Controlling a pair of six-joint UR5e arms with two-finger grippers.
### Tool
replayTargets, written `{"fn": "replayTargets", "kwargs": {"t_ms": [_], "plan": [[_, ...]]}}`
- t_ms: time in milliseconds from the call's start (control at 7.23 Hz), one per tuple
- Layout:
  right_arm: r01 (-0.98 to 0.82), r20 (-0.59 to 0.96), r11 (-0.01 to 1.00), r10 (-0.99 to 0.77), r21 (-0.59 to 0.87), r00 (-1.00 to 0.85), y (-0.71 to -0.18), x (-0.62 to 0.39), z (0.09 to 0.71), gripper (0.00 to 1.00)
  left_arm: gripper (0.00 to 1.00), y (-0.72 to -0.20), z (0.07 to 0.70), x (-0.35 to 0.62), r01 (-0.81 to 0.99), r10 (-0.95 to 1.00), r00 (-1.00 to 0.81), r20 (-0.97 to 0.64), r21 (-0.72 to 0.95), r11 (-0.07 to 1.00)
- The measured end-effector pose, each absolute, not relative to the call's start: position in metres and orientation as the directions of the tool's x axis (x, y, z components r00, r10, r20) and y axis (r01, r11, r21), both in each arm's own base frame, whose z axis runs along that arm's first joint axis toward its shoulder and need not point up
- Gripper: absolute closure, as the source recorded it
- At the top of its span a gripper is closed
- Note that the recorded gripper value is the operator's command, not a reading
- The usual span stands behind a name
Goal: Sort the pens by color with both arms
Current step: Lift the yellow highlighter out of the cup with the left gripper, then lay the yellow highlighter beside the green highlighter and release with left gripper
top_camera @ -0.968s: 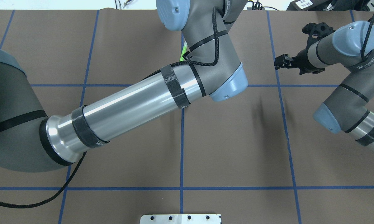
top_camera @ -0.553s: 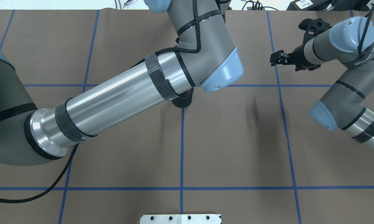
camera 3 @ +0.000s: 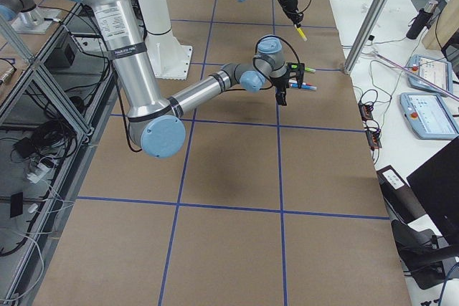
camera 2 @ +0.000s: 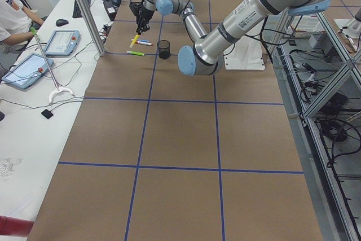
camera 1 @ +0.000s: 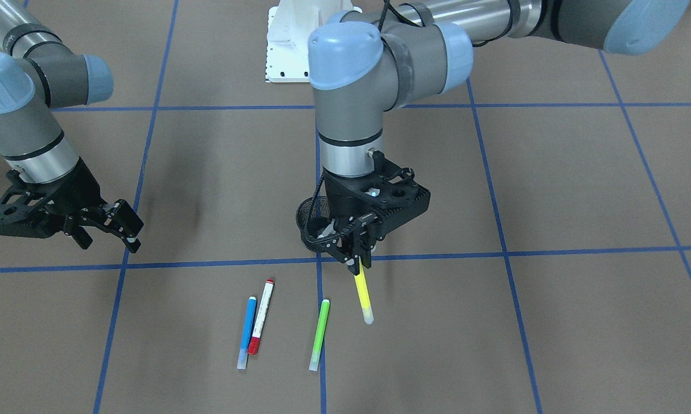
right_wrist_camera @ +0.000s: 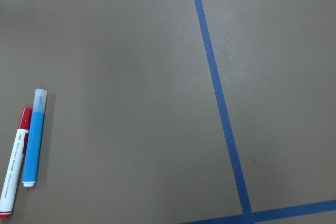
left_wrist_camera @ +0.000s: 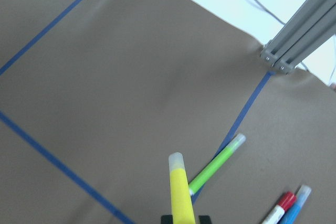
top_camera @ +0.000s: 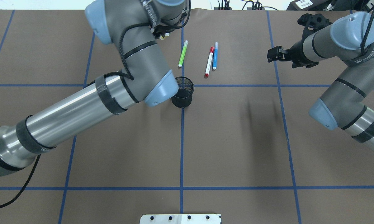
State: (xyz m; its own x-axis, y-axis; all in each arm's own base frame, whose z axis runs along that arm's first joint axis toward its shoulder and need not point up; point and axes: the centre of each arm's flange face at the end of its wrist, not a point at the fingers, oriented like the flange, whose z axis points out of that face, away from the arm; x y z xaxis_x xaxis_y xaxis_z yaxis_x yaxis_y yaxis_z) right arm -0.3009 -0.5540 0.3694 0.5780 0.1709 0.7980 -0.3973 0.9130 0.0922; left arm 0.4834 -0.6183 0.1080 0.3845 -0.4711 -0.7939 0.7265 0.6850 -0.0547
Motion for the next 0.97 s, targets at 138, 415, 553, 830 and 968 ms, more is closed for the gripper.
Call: {"fn": "replayTargets", "kwargs": {"t_ms": [138,415,553,830,968], "plan": [[-0.402,0.8,0.911,0.174,0.089,0.574,-0.552,-0.299,0.368,0.0,1.0,-0.63,0.159,0.491,0.772,-0.407,0.323,-0.854,-0.011,0.635],[-0.403,0.8,0.911,0.176,0.088,0.573,-0.552,-0.299,0.368,0.0,1.0,-0.639,0.24,0.534,0.837,-0.303,0.238,-0.923,0.036,0.546],[-0.403,0.799,0.911,0.177,0.087,0.574,-0.552,-0.3,0.369,0.0,1.0,-0.632,0.257,0.549,0.845,-0.279,0.223,-0.934,0.042,0.533],[-0.403,0.797,0.911,0.18,0.086,0.577,-0.553,-0.301,0.371,0.0,1.0,-0.618,0.259,0.567,0.844,-0.257,0.213,-0.943,0.045,0.534],[-0.403,0.796,0.911,0.18,0.086,0.577,-0.553,-0.302,0.372,0.0,0.64,-0.614,0.258,0.572,0.841,-0.252,0.213,-0.944,0.045,0.54]]}}
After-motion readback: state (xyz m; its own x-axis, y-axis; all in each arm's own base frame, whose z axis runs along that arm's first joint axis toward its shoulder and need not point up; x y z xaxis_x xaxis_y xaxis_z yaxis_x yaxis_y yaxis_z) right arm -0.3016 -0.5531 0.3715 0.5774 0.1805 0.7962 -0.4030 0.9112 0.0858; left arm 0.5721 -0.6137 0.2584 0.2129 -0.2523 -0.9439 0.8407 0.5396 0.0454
